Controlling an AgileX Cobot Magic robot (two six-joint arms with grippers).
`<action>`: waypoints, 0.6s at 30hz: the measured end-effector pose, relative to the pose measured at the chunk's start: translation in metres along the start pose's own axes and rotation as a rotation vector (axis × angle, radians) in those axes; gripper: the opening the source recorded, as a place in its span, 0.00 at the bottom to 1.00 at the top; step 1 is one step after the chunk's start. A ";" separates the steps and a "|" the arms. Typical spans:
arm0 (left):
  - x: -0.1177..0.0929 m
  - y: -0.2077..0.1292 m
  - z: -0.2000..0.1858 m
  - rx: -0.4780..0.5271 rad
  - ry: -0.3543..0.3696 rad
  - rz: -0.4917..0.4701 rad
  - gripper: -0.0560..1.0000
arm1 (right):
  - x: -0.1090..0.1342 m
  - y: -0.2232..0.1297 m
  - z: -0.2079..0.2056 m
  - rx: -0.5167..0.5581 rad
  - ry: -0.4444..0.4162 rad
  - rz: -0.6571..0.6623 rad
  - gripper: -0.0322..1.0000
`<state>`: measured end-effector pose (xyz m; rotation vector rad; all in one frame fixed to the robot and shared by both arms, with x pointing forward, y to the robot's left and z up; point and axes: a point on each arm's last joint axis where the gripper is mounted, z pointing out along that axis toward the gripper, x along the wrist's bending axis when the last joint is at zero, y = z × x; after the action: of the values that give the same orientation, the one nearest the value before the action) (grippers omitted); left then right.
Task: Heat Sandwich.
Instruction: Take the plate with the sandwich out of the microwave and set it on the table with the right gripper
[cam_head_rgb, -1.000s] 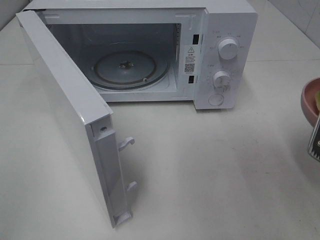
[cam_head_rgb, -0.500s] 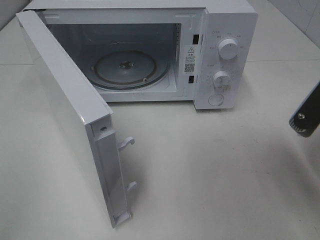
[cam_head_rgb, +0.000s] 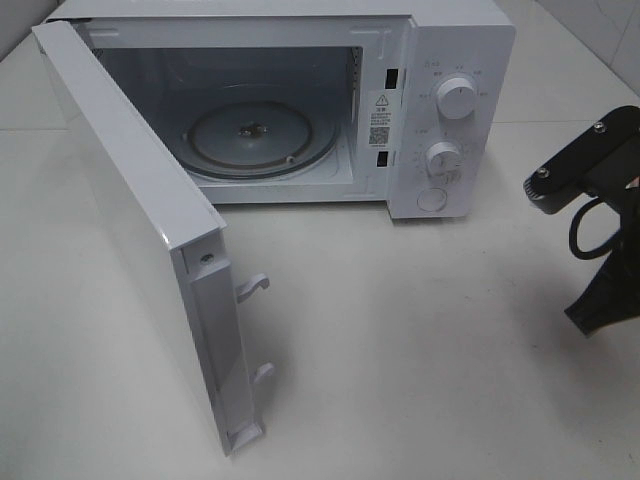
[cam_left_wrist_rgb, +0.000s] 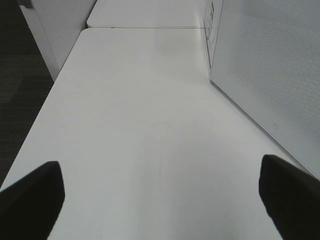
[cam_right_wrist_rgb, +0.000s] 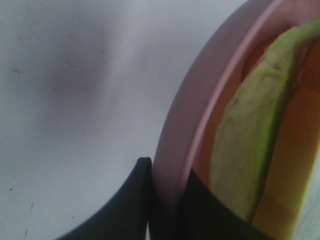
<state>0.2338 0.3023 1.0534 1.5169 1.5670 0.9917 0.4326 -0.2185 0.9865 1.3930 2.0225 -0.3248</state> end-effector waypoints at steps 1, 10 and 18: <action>0.000 0.000 0.000 0.000 0.000 0.000 0.99 | 0.001 0.002 0.000 0.006 -0.004 0.005 0.14; 0.000 0.000 0.000 0.000 0.000 0.000 0.99 | 0.011 0.019 0.005 0.031 -0.013 0.031 0.14; 0.000 0.000 0.000 0.000 0.000 0.000 0.99 | 0.011 0.024 0.029 0.118 -0.033 0.049 0.14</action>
<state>0.2338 0.3023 1.0534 1.5169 1.5670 0.9917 0.4623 -0.2161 0.9610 1.4965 1.9666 -0.4484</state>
